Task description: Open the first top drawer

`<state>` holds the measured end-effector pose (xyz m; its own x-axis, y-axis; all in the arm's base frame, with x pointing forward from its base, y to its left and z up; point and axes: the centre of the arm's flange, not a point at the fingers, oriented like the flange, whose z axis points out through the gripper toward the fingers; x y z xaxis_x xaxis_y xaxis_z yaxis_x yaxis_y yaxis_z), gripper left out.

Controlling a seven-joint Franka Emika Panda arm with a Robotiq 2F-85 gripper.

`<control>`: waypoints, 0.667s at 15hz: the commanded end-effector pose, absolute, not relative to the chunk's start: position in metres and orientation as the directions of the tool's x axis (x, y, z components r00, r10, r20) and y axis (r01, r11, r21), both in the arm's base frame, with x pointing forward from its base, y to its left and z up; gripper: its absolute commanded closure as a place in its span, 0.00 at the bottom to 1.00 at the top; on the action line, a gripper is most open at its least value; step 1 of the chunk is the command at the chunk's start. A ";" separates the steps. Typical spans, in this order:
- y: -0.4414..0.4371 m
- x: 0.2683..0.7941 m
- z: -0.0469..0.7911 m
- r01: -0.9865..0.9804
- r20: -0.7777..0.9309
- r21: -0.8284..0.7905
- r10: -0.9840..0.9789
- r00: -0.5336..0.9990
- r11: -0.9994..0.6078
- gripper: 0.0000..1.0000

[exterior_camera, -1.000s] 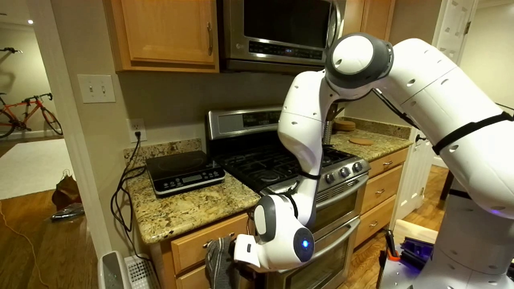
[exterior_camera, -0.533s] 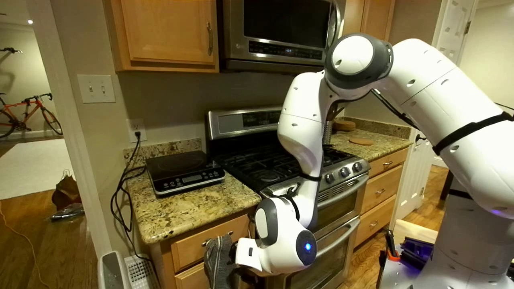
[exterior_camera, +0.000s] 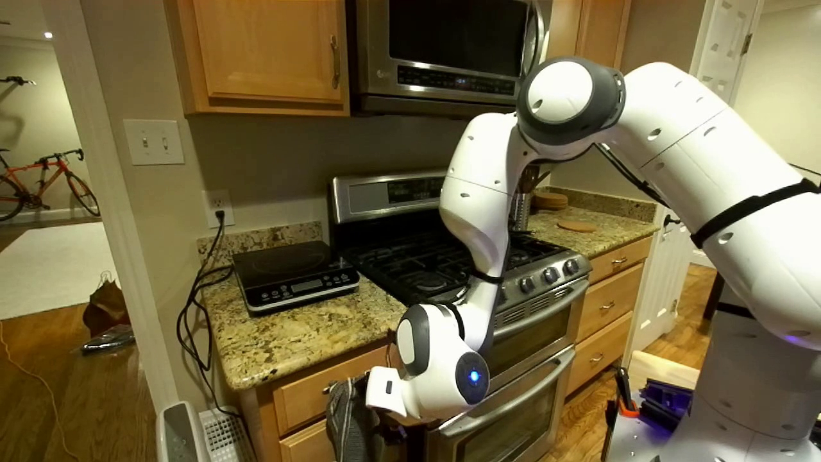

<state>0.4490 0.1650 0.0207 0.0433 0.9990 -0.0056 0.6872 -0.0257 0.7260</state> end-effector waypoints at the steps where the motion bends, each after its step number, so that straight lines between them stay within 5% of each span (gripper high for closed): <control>1: 0.146 0.469 0.024 0.730 -0.016 0.684 1.000 0.019 -0.002 0.00; 10: 0.131 0.475 0.028 0.742 -0.040 0.670 0.999 0.021 0.012 0.00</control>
